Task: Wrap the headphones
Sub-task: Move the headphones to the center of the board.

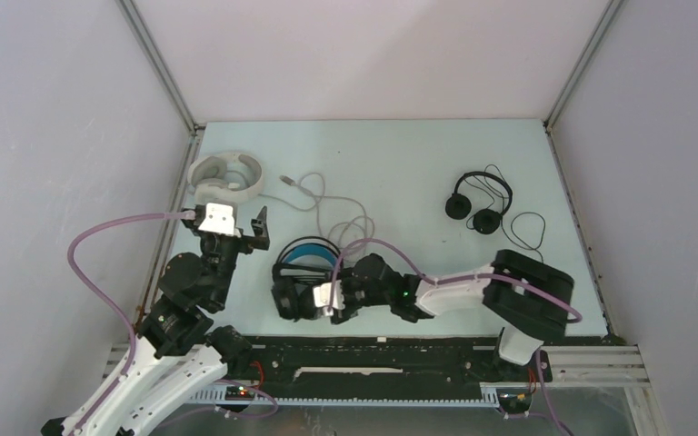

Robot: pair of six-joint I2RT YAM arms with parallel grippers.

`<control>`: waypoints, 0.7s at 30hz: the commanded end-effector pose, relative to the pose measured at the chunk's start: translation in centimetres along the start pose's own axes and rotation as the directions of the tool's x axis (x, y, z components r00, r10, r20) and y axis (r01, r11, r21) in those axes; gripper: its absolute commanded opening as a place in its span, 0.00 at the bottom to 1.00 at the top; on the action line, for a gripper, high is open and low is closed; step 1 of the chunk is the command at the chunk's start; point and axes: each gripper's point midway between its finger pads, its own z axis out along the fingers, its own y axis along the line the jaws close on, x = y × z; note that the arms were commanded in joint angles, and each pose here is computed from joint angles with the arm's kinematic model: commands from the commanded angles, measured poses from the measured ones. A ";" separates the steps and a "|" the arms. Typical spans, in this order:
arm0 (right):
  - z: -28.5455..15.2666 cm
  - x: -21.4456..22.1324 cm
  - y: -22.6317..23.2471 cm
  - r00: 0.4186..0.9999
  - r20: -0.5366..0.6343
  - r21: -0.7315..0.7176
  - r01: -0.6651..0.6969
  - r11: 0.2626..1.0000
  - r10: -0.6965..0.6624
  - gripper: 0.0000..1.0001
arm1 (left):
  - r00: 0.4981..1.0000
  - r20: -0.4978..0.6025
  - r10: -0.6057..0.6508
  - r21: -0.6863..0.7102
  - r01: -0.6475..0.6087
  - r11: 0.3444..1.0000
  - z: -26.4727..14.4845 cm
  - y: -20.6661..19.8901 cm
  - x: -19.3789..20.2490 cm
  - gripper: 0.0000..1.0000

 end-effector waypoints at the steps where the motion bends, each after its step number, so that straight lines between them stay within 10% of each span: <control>1: 3.3 -6.2 -4.1 0.982 0.188 0.137 -0.006 0.991 -0.020 0.66 | 0.999 0.035 -0.025 -0.069 0.028 0.997 -0.2 1.5 -0.9 1.00; 21: 12.8 -12.7 -5.1 0.897 0.429 0.162 -0.194 0.967 0.108 0.65 | 0.994 0.099 -0.047 -0.159 0.062 0.985 -1.3 3.8 -1.5 1.00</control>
